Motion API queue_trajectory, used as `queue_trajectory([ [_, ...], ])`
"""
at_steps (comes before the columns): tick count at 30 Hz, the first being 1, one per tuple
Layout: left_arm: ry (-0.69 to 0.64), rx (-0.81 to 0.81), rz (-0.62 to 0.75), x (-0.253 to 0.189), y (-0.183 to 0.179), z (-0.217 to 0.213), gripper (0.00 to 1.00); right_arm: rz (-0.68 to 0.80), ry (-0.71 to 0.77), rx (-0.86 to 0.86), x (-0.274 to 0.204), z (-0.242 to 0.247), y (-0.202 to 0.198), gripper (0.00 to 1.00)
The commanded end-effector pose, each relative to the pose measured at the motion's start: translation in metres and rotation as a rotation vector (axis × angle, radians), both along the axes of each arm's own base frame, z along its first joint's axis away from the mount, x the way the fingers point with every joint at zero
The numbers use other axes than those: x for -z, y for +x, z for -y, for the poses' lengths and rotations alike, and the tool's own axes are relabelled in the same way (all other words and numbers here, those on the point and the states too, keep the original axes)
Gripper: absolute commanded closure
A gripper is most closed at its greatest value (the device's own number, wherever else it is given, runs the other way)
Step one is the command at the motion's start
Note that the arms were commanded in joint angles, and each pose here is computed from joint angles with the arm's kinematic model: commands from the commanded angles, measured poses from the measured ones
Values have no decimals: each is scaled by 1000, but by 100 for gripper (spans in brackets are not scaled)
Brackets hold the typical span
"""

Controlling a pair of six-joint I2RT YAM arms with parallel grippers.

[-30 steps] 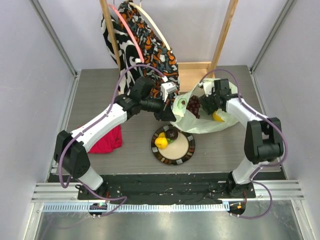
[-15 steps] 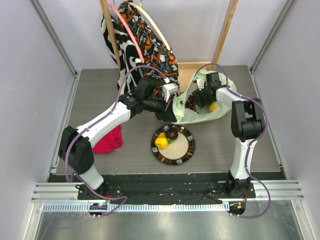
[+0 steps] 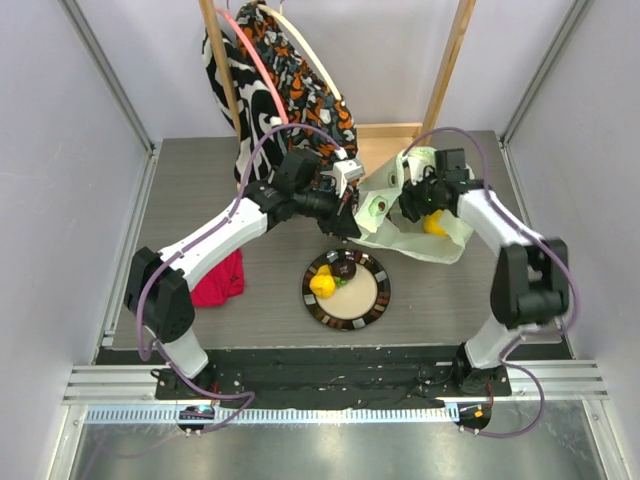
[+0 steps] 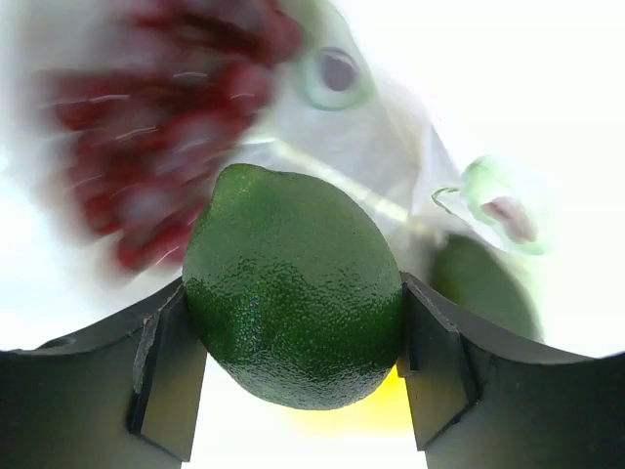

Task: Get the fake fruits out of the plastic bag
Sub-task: Take out the fake fruit from the plastic bag, then place the fake fruit on the plate.

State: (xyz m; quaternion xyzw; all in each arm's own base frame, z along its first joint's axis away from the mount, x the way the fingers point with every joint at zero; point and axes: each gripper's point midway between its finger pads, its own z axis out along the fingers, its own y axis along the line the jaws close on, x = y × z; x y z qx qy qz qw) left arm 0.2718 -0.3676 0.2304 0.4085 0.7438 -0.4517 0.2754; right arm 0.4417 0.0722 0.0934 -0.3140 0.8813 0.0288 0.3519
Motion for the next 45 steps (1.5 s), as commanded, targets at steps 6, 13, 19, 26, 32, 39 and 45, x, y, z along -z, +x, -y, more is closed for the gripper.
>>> queue_trajectory([
  [6,-46,-60,55,-26,19,9,100,29,216,-156,-84,-31,-118,67],
  [13,-156,-330,-83,-43,68,-6,100,-3,164,-218,-94,-22,-170,66],
  [19,-165,-351,-94,-42,80,-5,100,158,200,-434,-177,-61,-200,66],
  [26,-152,-321,-101,-35,86,2,100,147,105,-816,-174,-138,-238,64],
  [32,-143,-339,-70,-39,88,-6,100,120,-189,-1108,-82,-134,-227,67],
  [39,-132,-341,-27,-43,77,-18,100,120,-306,-1181,-31,-141,-197,67],
  [45,-118,-339,-17,-41,70,-24,100,182,-367,-1296,-7,-151,-185,65],
])
